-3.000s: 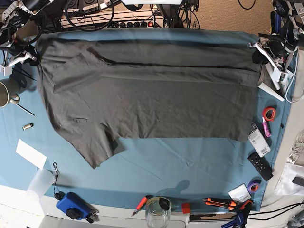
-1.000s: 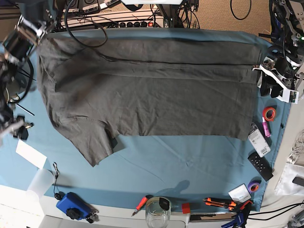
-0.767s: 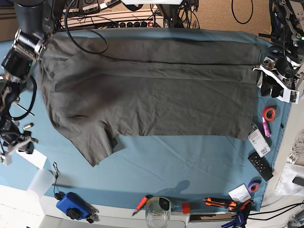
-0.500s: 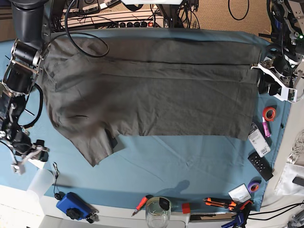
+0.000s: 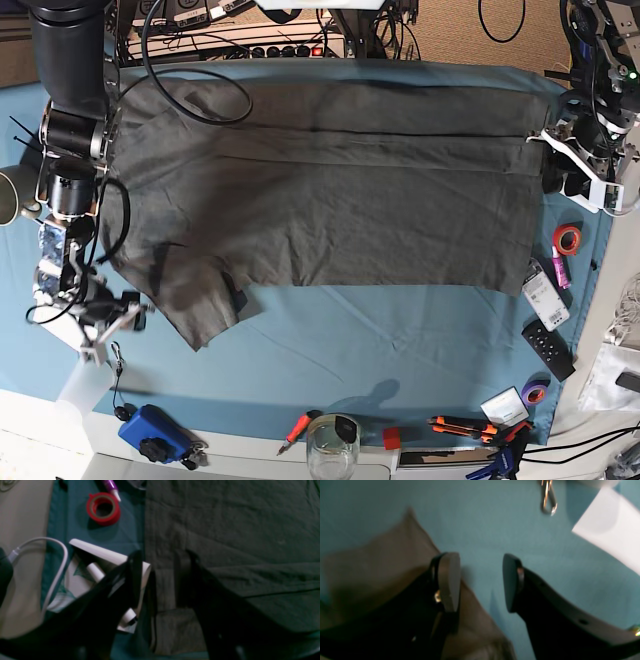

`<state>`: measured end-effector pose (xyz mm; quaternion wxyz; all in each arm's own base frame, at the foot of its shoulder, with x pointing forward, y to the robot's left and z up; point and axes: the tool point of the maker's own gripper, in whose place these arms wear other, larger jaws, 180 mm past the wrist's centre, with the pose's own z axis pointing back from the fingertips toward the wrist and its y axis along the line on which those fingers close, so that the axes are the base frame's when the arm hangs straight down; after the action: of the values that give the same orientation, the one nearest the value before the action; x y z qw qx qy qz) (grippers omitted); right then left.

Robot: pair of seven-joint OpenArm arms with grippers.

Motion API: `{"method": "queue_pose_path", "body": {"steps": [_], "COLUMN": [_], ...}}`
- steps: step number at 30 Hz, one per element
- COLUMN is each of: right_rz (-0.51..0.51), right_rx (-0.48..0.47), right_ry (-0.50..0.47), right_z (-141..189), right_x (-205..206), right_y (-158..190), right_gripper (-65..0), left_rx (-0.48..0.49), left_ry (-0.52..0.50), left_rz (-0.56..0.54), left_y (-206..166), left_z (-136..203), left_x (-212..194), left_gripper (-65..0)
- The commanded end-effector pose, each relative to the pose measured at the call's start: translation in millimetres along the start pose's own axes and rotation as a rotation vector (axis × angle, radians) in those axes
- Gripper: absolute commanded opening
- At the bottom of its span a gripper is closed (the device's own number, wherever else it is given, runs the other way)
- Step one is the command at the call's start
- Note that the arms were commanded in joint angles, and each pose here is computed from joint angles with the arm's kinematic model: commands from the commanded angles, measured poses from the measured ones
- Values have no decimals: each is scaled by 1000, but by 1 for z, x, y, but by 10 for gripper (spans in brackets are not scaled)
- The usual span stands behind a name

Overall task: Fold the T-shirt properly
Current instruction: 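Release the shirt and move the right gripper down to the hem corner, then grasp the hem corner with the right gripper and drag it toward the collar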

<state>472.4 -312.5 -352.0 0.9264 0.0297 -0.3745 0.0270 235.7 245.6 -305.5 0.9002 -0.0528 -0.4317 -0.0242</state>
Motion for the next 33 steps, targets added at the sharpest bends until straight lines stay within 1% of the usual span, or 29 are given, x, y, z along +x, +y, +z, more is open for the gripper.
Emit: {"method": "queue_pose_path", "body": {"steps": [1,5,8,12,17,18,20,23,24,29,31,33], "right_rz": [-1,-36,-48,-35,-66,-71,-73,-72,-72,-74,-96,-139], "right_rx": [-15,-14,-3,43,120,130,130,127,125,115,124,148], "right_ry": [-67,-18,18,63,136,144,152,171,179,237,230,220], "right_z": [6,-3,-8,-11,-13,-13,-13,-12,-11,-7,-5,-1], "right_x": [25,0,-11,-19,-34,-36,-38,-42,-43,-53,-52,-49], "right_y": [-8,-11,-7,8,30,32,32,30,29,24,22,21], "right_gripper": [-371,-372,-372,-372,-383,-402,-462,-616,-650,-650,-650,-650], "left_rx": [-4,-4,-4,-4,-4,-4,-4,-4,-4,-4,-4,-4], "left_ry": [-36,-37,-38,-39,-40,-40,-40,-40,-41,-41,-41,-40], "left_rz": [-21,-20,-20,-21,-20,-20,-21,-21,-21,-21,-21,-21], "left_y": [0,0,0,0,0,0,0,0,0,0,0,0], "left_z": [3,3,3,3,3,3,3,3,3,3,3,3], "left_x": [11,11,12,12,12,12,12,12,12,12,12,12], "left_gripper": [-432,-432,-432,-433,-432,-433,-432,-432,-432,-432,-432,-433]}}
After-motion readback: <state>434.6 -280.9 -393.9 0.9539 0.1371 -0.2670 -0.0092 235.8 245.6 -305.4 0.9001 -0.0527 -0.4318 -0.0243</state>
